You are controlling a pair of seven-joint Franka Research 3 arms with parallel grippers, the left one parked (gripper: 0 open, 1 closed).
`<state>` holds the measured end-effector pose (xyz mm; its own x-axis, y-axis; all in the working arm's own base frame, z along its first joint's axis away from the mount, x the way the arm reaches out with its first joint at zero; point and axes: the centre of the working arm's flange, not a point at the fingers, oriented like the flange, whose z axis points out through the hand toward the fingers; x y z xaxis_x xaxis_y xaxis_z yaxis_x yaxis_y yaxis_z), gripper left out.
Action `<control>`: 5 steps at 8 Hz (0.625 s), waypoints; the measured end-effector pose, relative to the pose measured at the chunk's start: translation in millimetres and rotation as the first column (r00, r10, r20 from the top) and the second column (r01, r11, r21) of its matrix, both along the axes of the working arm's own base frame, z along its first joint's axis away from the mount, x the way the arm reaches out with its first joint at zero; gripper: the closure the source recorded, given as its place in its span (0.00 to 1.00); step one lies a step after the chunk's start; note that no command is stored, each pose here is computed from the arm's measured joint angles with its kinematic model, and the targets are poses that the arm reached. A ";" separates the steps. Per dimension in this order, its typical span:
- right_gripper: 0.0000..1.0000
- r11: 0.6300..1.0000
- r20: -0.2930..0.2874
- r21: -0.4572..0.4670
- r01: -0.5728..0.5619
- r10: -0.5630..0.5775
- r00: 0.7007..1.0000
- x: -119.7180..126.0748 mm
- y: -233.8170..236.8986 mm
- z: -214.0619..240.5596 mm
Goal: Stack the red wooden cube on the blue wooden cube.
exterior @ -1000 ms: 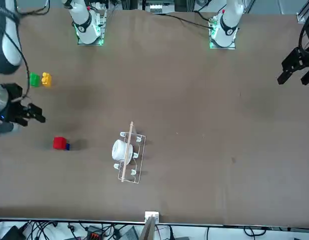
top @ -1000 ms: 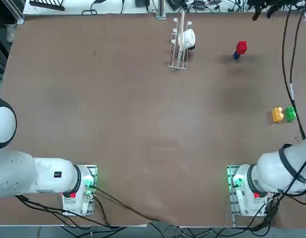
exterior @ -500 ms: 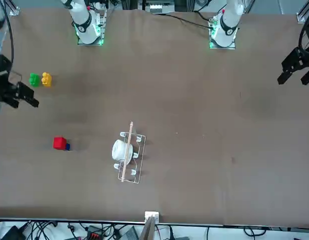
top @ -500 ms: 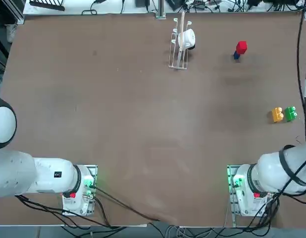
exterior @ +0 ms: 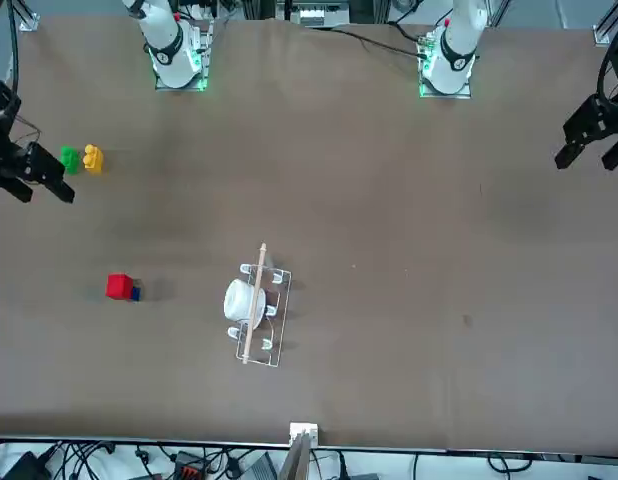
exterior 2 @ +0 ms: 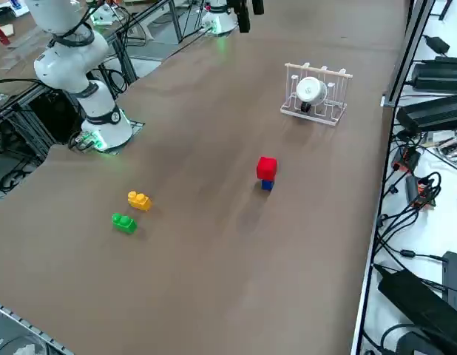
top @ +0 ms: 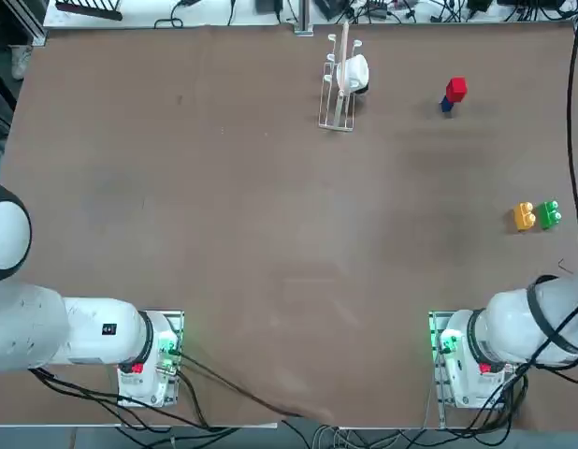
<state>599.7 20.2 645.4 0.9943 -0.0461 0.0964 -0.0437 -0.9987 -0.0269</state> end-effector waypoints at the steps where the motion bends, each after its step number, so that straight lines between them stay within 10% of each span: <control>1: 0.00 1.000 -0.024 -0.007 0.019 -0.019 1.000 -0.6 -9.7 -6.7; 5: 0.00 0.999 -0.114 -0.019 0.041 -0.043 0.993 -22.1 -21.6 -17.4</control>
<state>577.7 -1.4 628.0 0.9961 -0.0871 -0.0165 -0.0872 -0.9962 -0.0029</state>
